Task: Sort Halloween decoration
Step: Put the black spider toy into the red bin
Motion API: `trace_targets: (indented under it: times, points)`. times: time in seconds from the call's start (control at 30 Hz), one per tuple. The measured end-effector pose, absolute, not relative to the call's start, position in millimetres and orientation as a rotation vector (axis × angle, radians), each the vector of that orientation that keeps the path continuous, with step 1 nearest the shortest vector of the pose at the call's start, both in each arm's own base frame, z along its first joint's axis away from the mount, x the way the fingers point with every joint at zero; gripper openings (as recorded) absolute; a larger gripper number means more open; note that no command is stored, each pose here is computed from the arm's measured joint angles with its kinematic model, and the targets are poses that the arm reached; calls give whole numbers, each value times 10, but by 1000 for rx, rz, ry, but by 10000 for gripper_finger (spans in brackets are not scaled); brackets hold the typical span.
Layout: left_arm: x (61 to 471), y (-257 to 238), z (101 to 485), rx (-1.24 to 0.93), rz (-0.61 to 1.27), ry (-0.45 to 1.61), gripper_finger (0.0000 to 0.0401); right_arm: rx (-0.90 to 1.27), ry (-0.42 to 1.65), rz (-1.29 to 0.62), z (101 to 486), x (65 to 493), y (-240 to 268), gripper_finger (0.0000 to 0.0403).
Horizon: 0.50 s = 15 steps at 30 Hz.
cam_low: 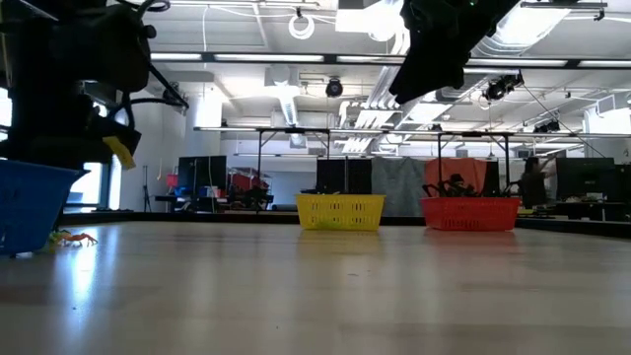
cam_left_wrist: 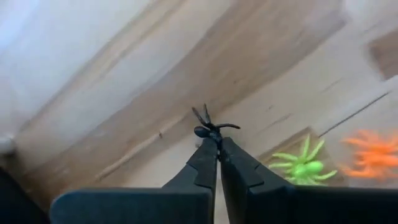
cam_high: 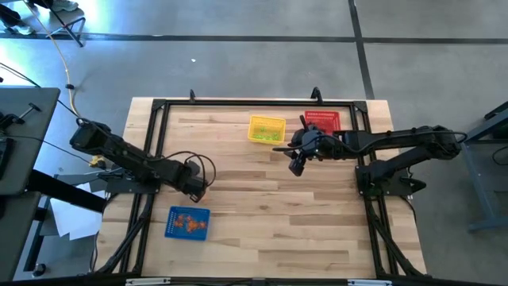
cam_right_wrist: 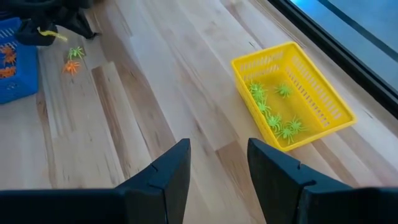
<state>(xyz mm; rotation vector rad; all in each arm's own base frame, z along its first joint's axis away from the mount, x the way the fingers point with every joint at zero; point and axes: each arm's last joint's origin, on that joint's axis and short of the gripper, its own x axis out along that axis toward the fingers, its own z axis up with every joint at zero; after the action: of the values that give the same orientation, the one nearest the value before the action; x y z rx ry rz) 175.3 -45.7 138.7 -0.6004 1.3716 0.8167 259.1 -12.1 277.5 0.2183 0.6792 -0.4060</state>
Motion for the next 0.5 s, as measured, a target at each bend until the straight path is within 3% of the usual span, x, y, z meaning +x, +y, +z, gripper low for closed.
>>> trace_targets:
  times: [0.27, 0.5]
  points:
    - [2027, -507, 1709, -500, 701, 1245, 1, 249, 660, -414, 2785, 2599, -122, 156]
    - [2327, -533, 2158, -305, 642, 1010, 1, 254, 552, -378, 2835, 2717, -75, 156]
